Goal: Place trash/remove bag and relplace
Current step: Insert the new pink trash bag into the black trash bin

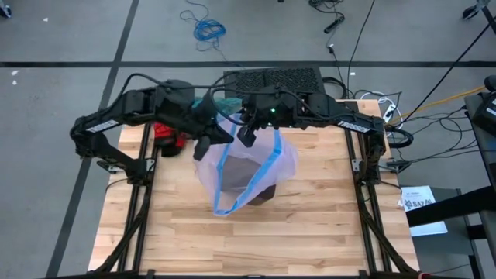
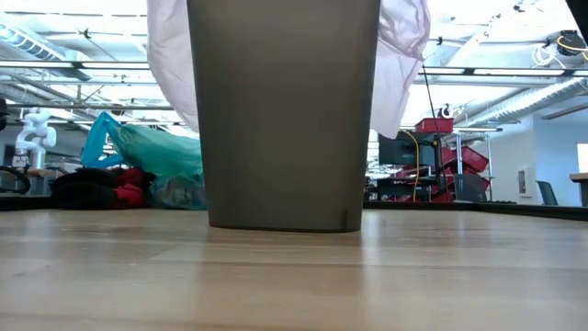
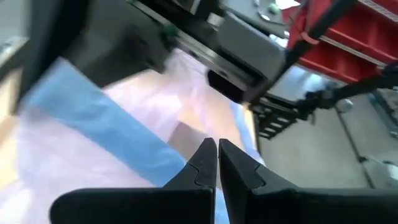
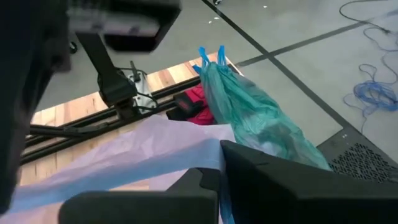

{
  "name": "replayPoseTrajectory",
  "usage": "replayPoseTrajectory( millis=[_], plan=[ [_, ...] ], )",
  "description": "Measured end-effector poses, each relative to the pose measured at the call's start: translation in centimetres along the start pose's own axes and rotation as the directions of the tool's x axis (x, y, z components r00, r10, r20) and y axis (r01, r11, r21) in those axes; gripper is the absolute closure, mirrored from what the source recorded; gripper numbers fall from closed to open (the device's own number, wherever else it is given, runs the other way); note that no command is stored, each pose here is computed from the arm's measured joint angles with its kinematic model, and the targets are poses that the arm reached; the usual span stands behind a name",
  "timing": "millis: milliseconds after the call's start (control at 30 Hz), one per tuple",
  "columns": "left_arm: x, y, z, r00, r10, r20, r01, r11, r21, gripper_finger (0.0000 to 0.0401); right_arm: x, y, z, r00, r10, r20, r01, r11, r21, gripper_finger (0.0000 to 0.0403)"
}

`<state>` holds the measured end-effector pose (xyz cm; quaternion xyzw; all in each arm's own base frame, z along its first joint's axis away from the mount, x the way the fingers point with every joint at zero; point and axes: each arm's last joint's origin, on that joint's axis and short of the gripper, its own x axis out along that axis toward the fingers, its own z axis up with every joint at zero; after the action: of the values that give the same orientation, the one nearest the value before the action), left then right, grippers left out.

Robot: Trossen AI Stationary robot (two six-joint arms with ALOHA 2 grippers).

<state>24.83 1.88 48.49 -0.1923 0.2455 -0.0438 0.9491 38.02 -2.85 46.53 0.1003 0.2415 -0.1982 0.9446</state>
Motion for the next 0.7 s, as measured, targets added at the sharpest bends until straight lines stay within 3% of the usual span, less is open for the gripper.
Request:
replayPoseTrajectory(
  millis=[100,200,300,400,467,533,633,700],
  plan=[
    [-0.4,-0.2,0.1,0.999,0.043,0.027,-0.043,0.999,0.002,0.0386,-0.2,-0.1,0.0,1.000,0.000,-0.001,-0.001,1.000,-0.027,0.0403],
    [-1.2,-1.0,0.8,0.997,0.002,0.079,-0.002,1.000,0.008,0.0386,-0.8,-0.2,0.1,1.000,0.003,0.003,-0.003,0.999,-0.054,0.0403],
    [-1.9,-2.4,1.8,0.969,-0.199,0.144,0.193,0.979,0.058,0.0386,-1.7,-0.4,0.4,1.000,0.008,0.016,-0.007,0.997,-0.078,0.0403],
    [-1.5,-3.6,2.9,0.896,-0.403,0.186,0.393,0.915,0.089,0.0386,-2.6,-0.8,0.7,0.999,0.007,0.036,-0.004,0.996,-0.092,0.0403],
    [-1.1,-3.9,3.4,0.864,-0.462,0.201,0.448,0.887,0.113,0.0386,-3.1,-1.2,0.9,0.999,0.002,0.047,0.002,0.996,-0.086,0.0403],
    [-1.0,-3.8,3.4,0.896,-0.403,0.188,0.389,0.915,0.105,0.0386,-3.5,-1.5,1.1,0.998,-0.002,0.057,0.007,0.997,-0.080,0.0403],
    [-2.5,-3.3,2.6,0.981,-0.121,0.150,0.101,0.986,0.132,0.0388,-3.8,-1.6,1.2,0.998,-0.002,0.066,0.007,0.997,-0.072,0.0403],
    [-3.9,-3.4,2.2,0.987,0.065,0.145,-0.089,0.982,0.166,0.0391,-3.9,-1.6,1.2,0.998,0.000,0.066,0.004,0.998,-0.063,0.0403]
  ],
)
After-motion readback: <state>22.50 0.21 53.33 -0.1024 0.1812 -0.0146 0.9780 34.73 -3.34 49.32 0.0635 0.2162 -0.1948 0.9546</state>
